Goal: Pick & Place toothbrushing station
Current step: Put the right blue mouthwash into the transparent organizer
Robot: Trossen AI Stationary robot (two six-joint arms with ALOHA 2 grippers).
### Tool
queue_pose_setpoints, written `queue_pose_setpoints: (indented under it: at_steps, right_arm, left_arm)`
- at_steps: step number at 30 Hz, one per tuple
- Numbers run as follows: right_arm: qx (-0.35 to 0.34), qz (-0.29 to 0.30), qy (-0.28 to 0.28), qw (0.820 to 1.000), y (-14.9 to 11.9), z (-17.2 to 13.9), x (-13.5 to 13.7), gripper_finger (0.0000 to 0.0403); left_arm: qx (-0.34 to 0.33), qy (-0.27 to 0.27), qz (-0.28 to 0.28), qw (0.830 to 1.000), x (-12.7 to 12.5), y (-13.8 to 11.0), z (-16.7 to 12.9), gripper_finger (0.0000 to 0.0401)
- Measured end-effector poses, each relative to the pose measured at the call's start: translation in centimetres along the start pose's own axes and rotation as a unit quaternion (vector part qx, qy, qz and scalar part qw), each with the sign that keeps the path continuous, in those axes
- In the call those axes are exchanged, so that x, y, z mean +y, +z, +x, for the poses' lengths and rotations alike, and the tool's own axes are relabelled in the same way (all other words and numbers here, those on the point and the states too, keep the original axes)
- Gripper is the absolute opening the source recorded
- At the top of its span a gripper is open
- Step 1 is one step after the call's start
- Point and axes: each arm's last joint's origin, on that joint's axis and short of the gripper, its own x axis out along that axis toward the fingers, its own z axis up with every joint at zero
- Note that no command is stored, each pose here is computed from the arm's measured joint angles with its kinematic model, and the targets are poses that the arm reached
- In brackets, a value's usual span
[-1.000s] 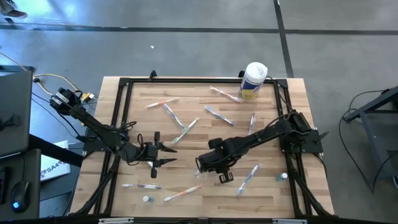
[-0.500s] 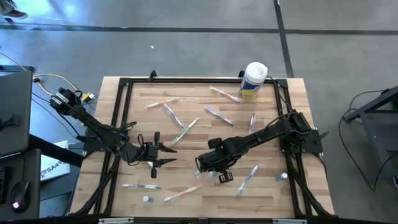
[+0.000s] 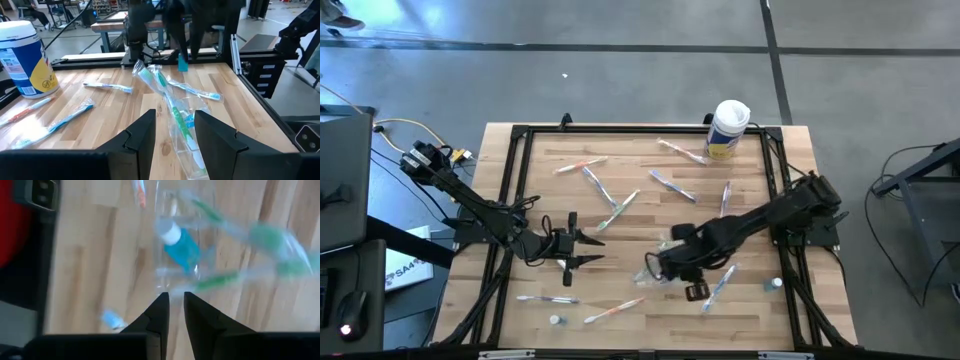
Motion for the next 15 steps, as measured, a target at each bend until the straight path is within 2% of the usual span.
queue_pose_setpoints:
  at_steps: [3, 5, 9, 13, 15]
  right_arm:
    - [0.016, 0.056, 0.010, 0.998, -1.4, -2.1, 0.3, 0.0050]
    - [0.029, 0.096, -0.001, 0.995, -2.4, -3.0, 0.6, 0.0050]
    - [0.050, 0.142, -0.066, 0.986, -4.2, -4.5, 0.6, 0.0050]
    - [0.054, 0.199, -0.137, 0.969, -5.6, -5.5, 0.6, 0.0050]
    - [0.054, 0.228, -0.153, 0.960, -6.0, -5.7, 0.6, 0.0050]
  left_arm:
    - [0.004, -0.002, -0.005, 1.000, 0.0, -0.1, 0.0, 0.0136]
    - [0.004, -0.002, -0.008, 1.000, 0.0, -0.1, 0.0, 0.0136]
    - [0.009, -0.002, -0.008, 1.000, 0.0, -0.2, 0.0, 0.0136]
    - [0.010, -0.002, -0.010, 1.000, 0.0, -0.2, 0.0, 0.0136]
    - [0.010, -0.003, -0.015, 1.000, 0.0, -0.2, 0.0, 0.0136]
